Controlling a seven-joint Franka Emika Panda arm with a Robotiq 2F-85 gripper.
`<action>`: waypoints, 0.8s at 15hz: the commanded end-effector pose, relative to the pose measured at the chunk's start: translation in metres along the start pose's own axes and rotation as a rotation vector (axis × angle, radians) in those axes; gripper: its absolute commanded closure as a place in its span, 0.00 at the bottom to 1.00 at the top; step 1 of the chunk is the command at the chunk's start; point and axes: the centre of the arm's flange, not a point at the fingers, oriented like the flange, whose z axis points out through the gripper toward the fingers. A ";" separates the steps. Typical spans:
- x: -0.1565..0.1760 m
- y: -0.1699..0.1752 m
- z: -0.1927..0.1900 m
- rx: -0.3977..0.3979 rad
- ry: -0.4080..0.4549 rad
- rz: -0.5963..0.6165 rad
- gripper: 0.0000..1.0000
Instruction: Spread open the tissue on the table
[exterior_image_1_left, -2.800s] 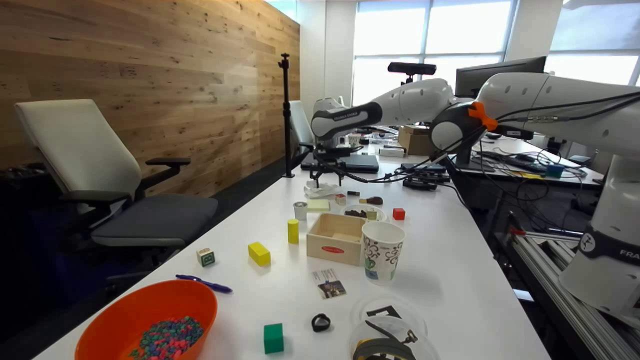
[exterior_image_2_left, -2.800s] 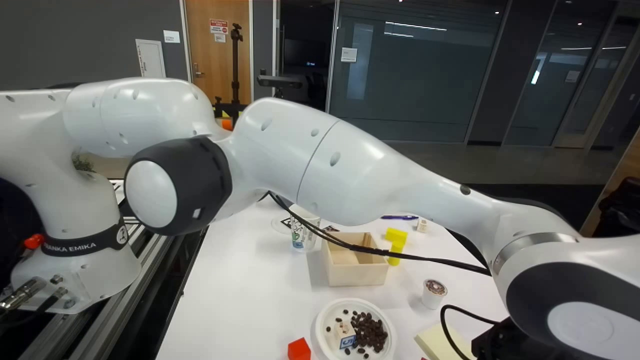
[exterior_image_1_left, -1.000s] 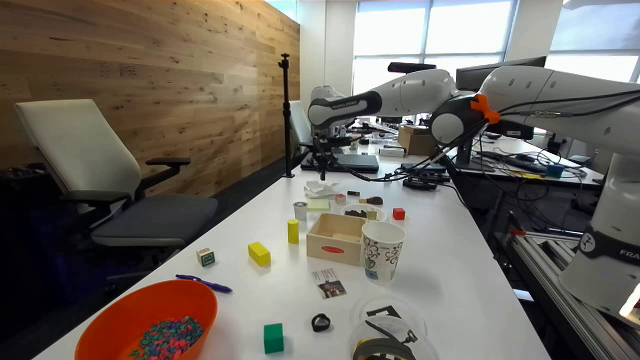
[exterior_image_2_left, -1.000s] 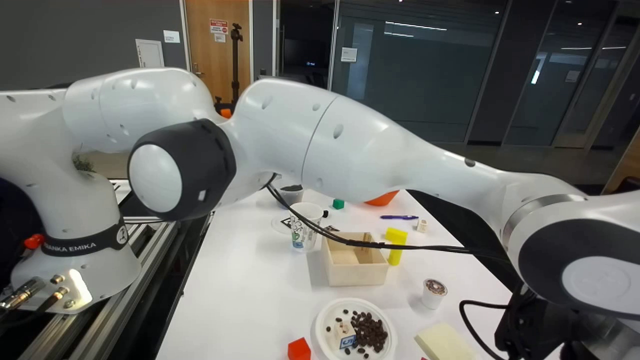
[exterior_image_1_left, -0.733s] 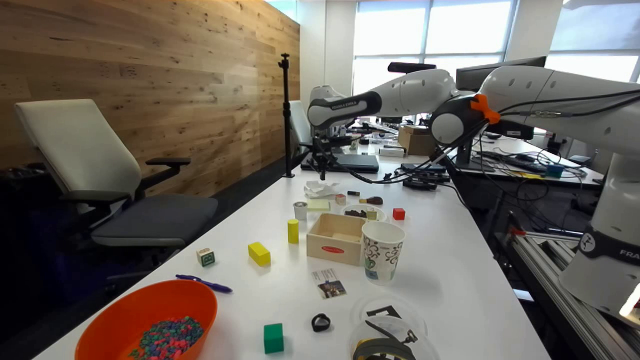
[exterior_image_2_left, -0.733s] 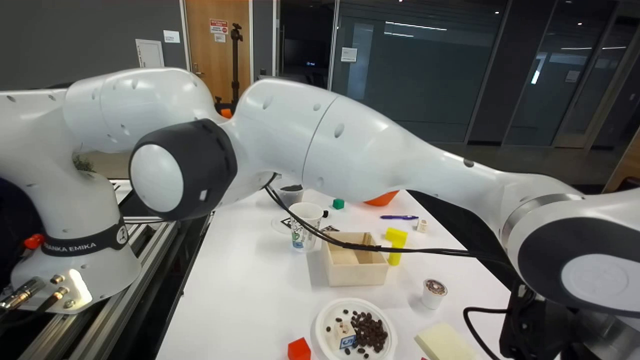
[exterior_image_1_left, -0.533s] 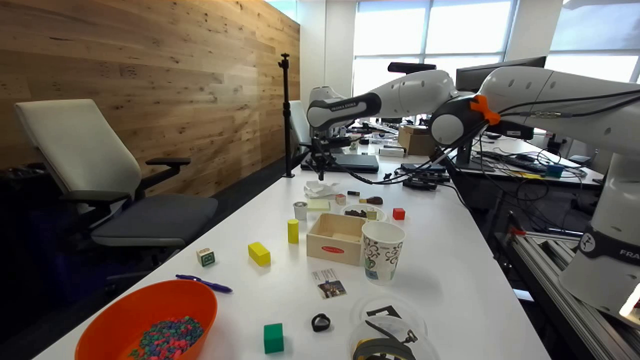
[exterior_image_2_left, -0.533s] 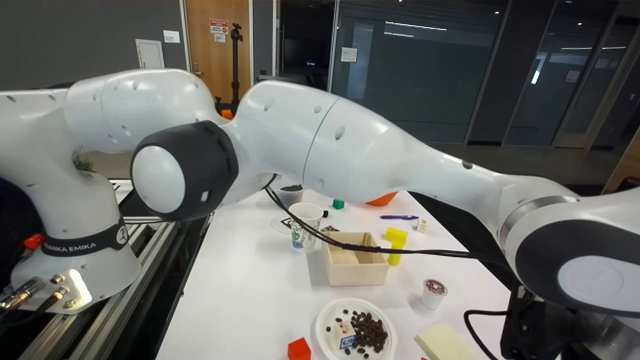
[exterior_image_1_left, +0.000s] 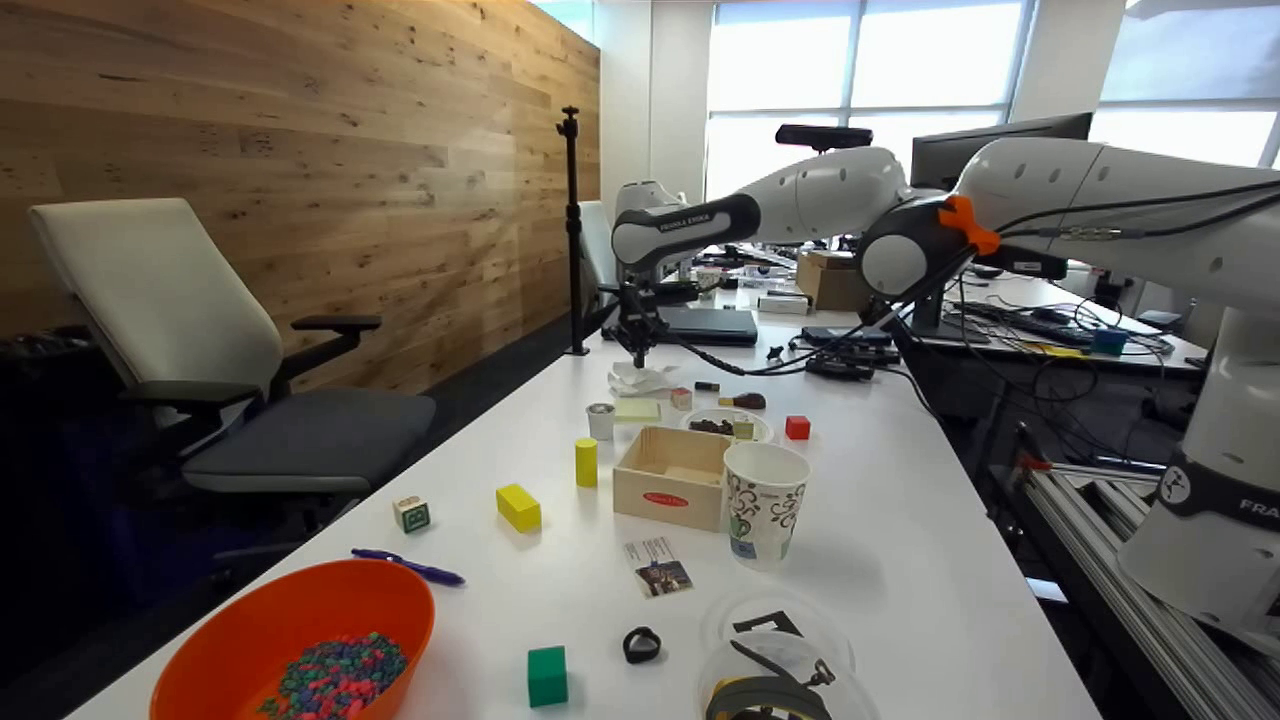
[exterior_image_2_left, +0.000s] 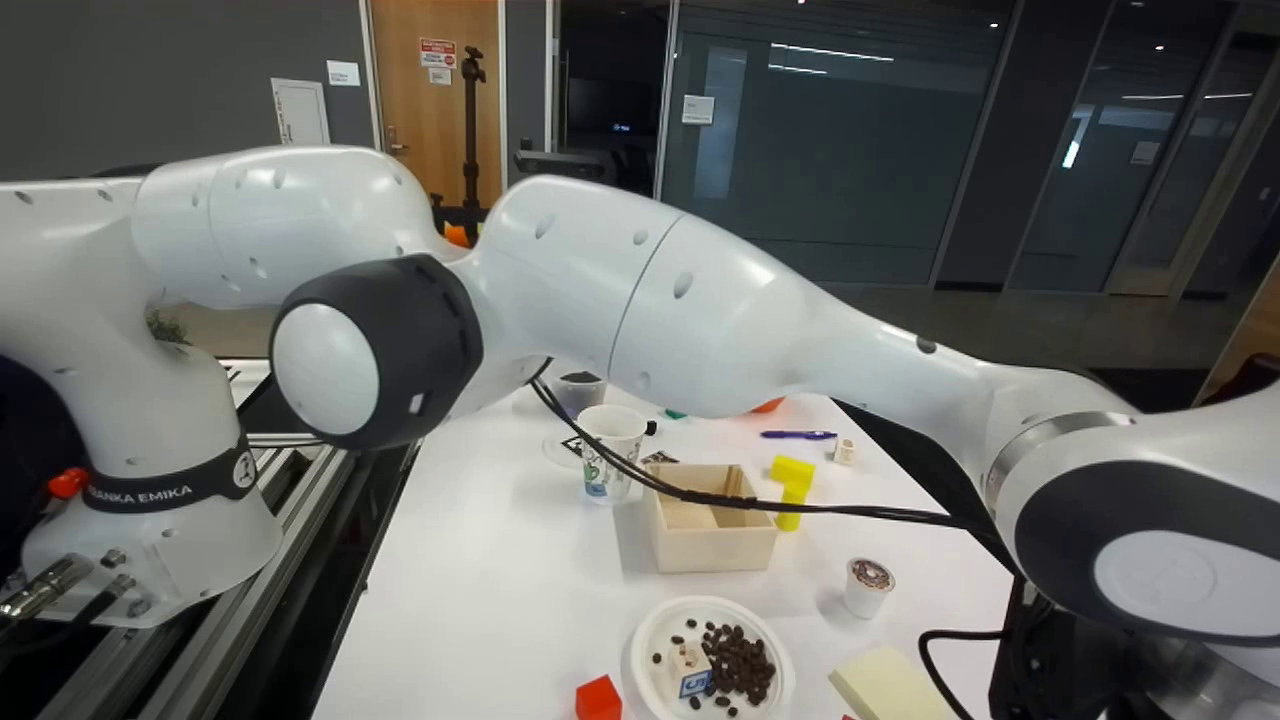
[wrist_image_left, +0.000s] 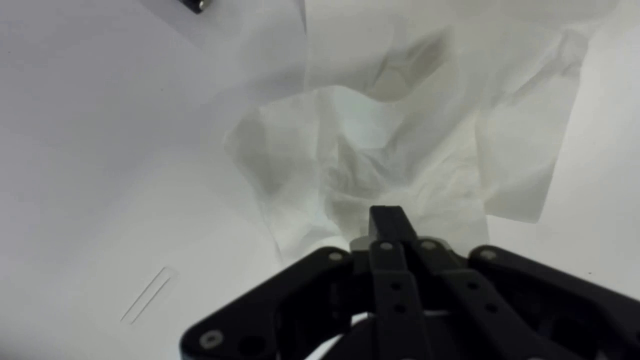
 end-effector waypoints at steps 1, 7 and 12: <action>0.048 -0.013 0.014 0.020 -0.028 -0.001 1.00; 0.053 -0.014 0.026 0.036 -0.028 -0.017 1.00; 0.056 -0.009 0.033 0.031 -0.006 -0.031 1.00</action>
